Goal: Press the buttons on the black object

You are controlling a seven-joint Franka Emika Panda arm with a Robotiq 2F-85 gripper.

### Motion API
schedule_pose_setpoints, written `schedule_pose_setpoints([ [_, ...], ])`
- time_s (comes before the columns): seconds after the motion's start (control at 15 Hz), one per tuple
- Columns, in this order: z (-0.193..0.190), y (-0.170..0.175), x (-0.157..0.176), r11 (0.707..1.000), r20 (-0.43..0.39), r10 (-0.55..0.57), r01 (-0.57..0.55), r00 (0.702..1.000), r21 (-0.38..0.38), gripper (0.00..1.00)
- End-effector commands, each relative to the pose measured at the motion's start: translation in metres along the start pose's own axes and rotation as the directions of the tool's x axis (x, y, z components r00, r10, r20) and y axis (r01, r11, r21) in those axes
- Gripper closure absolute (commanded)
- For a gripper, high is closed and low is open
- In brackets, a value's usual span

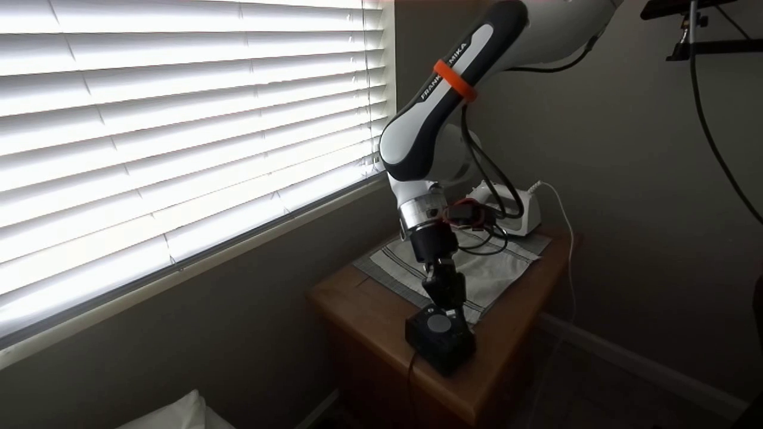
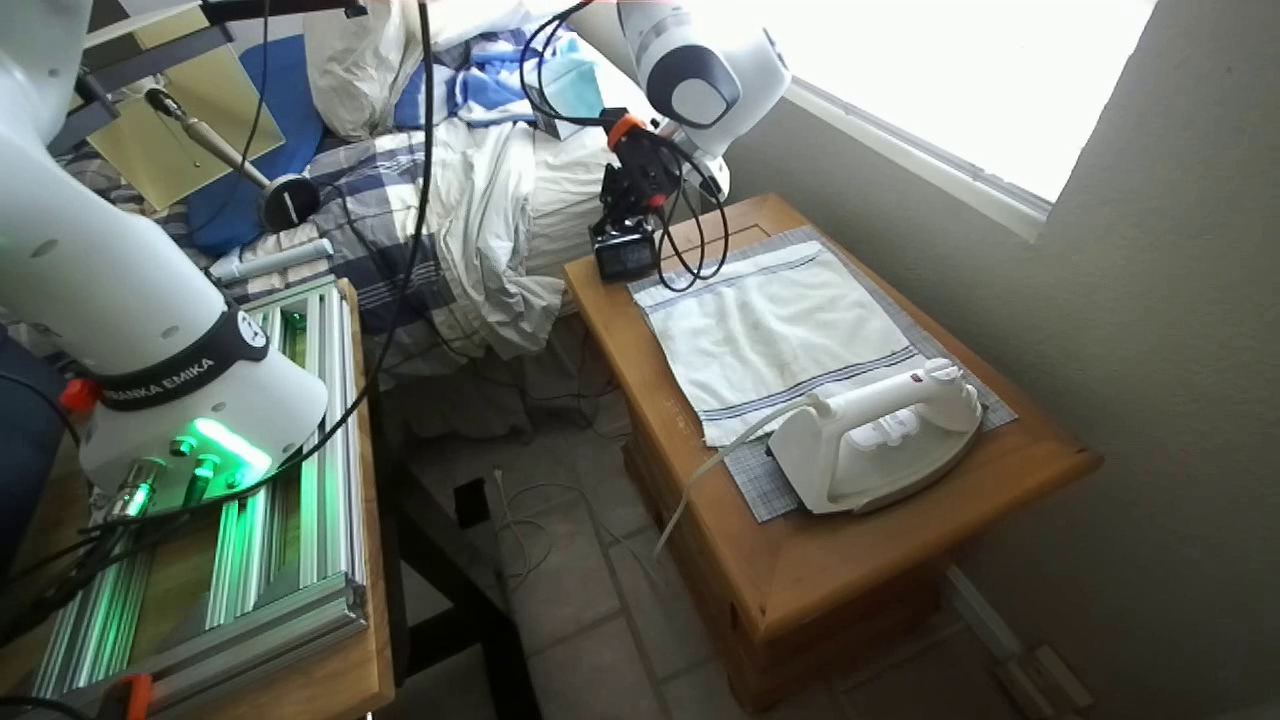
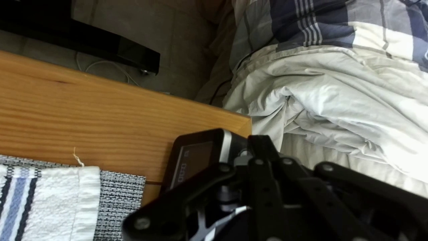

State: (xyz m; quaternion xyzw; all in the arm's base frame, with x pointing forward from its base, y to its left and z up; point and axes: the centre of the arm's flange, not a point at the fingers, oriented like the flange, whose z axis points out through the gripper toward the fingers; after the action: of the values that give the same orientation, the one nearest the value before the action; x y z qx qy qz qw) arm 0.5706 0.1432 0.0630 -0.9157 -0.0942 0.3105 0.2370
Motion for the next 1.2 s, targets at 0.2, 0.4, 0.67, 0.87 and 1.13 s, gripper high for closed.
schedule_pose_setpoints([
  [0.2, 0.01, 0.011, 0.014, 1.0, 0.043, 0.03, -0.03, 0.999, 0.002, 1.0],
  [0.4, 0.014, 0.016, 0.011, 0.999, 0.046, 0.041, -0.041, 0.998, -0.012, 1.0],
  [0.67, 0.013, 0.014, 0.01, 0.998, 0.046, 0.047, -0.045, 0.998, -0.033, 1.0],
  [0.87, 0.009, 0.008, 0.009, 0.999, 0.044, 0.038, -0.036, 0.998, -0.041, 1.0],
  [1.13, 0.003, -0.021, 0.001, 0.997, 0.034, 0.003, 0.0, 0.999, -0.075, 1.0],
])
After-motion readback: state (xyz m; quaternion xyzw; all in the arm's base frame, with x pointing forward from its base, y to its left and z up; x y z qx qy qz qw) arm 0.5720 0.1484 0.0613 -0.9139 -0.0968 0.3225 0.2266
